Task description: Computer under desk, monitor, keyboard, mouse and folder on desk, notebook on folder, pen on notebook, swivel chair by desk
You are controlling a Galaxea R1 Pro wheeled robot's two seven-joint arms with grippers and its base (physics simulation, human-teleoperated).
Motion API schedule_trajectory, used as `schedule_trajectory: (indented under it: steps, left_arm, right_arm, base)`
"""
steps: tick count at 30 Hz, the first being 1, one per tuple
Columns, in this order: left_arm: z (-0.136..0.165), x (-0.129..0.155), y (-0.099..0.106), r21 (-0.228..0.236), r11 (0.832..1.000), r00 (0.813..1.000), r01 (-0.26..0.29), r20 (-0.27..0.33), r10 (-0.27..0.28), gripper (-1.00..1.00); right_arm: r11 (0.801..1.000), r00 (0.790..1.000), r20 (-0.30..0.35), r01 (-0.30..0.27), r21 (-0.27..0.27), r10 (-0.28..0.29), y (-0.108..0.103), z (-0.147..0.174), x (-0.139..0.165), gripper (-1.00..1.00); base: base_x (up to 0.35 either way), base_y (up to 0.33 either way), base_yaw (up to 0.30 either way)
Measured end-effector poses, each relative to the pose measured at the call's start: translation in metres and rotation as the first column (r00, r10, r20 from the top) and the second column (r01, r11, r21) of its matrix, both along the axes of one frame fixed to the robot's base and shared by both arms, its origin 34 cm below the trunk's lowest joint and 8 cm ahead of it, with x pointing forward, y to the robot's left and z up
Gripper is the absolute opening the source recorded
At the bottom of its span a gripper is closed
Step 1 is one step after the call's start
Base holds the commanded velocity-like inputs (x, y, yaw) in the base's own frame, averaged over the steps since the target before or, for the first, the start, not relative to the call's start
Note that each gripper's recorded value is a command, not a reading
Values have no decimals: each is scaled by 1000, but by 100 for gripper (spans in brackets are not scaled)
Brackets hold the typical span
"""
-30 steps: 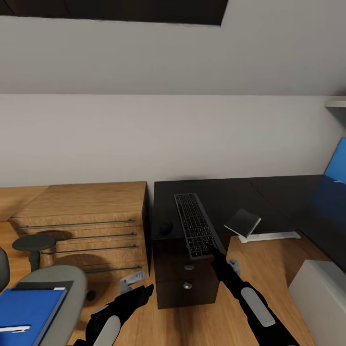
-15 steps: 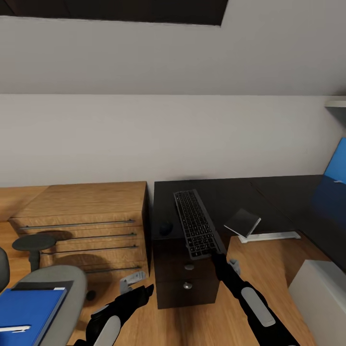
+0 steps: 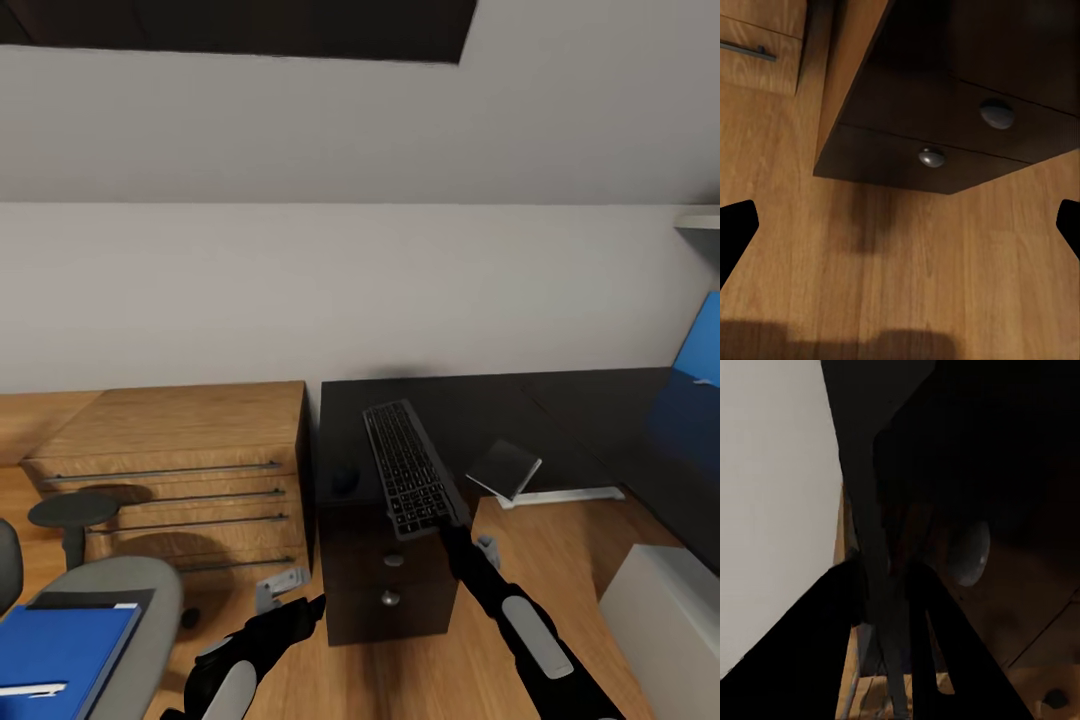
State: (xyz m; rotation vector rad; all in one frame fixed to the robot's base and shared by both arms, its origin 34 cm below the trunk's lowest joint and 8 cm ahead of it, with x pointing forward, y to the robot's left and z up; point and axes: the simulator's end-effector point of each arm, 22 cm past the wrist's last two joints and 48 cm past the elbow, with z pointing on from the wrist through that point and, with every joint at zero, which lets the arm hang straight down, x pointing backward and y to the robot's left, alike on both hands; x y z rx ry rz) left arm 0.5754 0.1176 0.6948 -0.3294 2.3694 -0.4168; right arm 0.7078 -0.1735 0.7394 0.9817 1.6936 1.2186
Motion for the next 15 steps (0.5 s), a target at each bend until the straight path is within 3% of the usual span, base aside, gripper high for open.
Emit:
schedule_trajectory:
  steps: [6, 11, 15]
  left_arm:
    - [10, 1, 2, 4, 1000, 1000, -2, -1, 2, 100]
    - [19, 1, 2, 5, 1000, 1000, -2, -1, 2, 100]
    - [26, 2, 2, 5, 1000, 1000, -2, -2, 2, 100]
  right_arm:
    - [1000, 995, 103, -6, 7, 5, 2, 55, 13, -100]
    - [1000, 991, 131, -8, 10, 7, 2, 77, 16, -100]
    - [1000, 986, 164, -10, 12, 8, 3, 100, 19, -100]
  base:
    - [0, 0, 0]
    - [-4, 0, 0]
    - [-183, -49, 0]
